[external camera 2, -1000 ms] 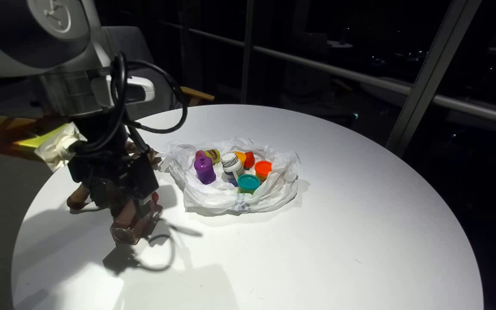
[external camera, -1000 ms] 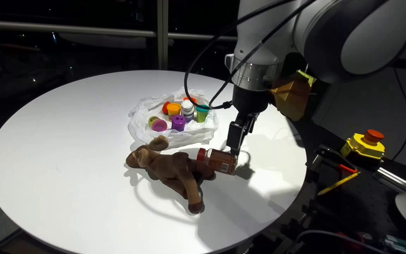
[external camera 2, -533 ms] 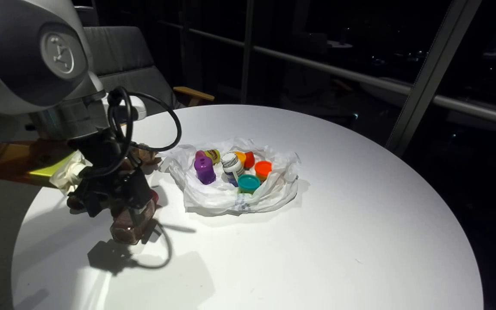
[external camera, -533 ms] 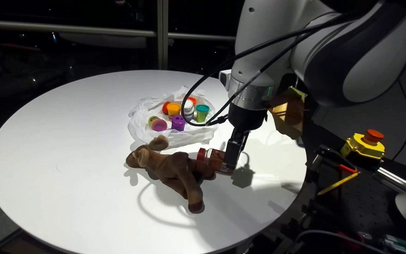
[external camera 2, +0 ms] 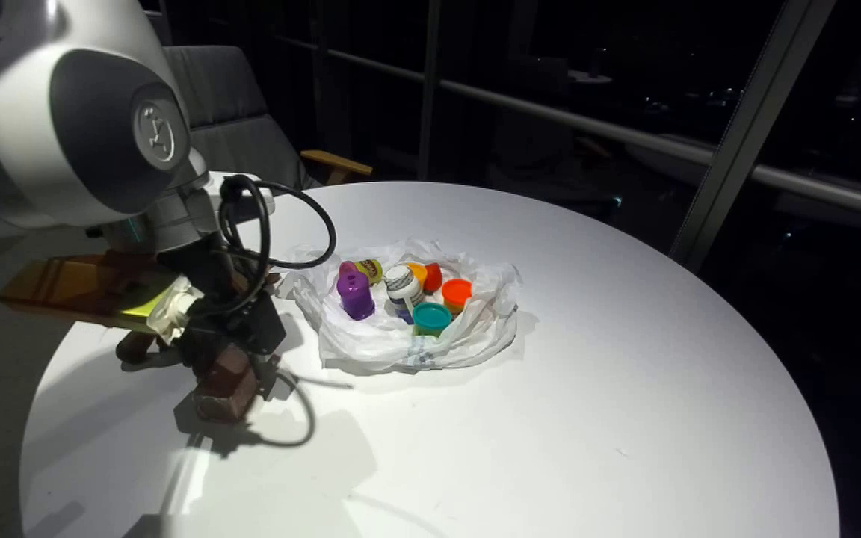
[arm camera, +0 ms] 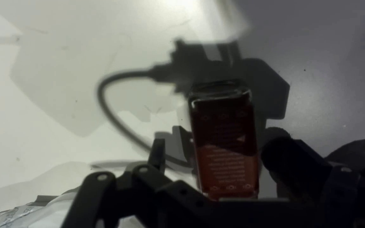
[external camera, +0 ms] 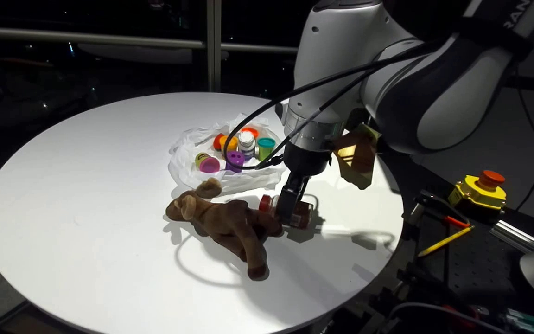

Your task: Put all the contents in the white plastic bag

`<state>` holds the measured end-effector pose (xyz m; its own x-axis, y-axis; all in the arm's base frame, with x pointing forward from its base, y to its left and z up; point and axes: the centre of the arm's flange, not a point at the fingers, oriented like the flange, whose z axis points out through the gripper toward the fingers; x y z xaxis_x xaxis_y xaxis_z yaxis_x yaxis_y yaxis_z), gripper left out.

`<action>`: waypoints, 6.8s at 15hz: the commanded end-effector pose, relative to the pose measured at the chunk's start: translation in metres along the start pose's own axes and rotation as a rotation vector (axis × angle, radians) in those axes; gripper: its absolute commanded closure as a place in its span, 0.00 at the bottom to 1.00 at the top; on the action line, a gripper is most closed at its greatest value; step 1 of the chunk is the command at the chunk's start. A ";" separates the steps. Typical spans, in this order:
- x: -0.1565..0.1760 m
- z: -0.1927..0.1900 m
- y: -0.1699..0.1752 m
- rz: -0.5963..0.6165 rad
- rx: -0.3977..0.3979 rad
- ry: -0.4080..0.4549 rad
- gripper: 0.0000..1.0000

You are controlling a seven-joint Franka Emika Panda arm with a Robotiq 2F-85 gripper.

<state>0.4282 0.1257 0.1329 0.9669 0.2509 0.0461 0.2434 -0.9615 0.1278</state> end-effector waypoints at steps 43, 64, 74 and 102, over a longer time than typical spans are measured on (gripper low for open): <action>0.139 -0.003 0.090 0.501 -0.094 0.619 0.74; 0.138 -0.133 0.086 0.591 0.062 0.122 0.00; 0.104 -0.110 -0.067 0.459 0.146 -0.146 0.00; 0.084 -0.071 -0.022 0.346 0.191 0.014 0.88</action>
<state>0.4972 0.1889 0.1594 0.9959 -0.0892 0.0138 -0.0887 -0.9955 -0.0321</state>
